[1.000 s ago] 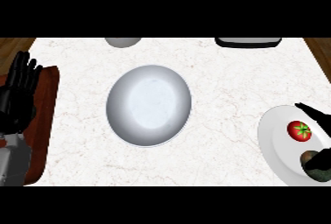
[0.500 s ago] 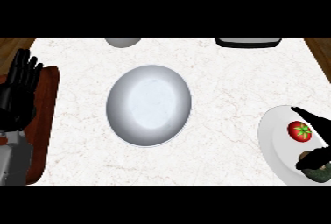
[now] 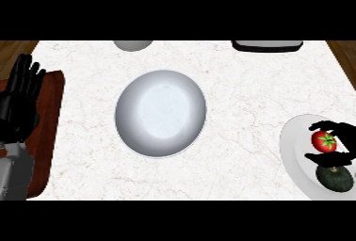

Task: Pick the tomato from the plate and place it in the bowl

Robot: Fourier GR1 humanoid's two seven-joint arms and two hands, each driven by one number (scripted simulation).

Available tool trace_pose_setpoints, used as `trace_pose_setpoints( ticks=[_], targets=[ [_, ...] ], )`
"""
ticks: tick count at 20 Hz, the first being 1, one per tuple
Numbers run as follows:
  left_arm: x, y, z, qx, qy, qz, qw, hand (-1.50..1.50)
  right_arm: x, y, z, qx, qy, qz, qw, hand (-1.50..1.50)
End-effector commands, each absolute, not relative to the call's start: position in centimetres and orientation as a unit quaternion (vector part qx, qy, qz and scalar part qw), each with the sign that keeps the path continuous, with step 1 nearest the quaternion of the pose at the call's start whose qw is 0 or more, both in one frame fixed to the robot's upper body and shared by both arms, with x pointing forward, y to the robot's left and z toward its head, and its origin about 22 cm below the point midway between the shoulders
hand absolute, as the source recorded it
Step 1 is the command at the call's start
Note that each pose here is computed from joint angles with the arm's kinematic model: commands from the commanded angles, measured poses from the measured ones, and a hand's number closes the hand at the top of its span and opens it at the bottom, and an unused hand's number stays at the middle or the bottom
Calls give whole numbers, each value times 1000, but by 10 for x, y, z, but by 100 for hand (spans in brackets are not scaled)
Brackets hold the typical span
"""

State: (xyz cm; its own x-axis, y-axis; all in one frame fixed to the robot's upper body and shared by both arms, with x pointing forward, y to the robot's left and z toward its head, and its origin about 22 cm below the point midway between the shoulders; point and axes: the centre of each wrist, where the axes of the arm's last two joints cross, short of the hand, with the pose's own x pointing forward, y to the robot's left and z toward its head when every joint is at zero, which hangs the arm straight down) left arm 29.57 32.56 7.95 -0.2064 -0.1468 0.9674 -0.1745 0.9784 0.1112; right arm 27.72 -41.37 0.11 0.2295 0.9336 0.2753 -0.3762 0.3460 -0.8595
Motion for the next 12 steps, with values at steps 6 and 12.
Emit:
trace_pose_setpoints(
  ticks=[6,12],
  targets=[
    [300,329,78,102,-769,11,631,0,286,-424,13,-358,-444,477,669,150],
    [284,343,78,111,-775,14,622,0,227,-433,8,-383,-385,529,652,150]
  ],
)
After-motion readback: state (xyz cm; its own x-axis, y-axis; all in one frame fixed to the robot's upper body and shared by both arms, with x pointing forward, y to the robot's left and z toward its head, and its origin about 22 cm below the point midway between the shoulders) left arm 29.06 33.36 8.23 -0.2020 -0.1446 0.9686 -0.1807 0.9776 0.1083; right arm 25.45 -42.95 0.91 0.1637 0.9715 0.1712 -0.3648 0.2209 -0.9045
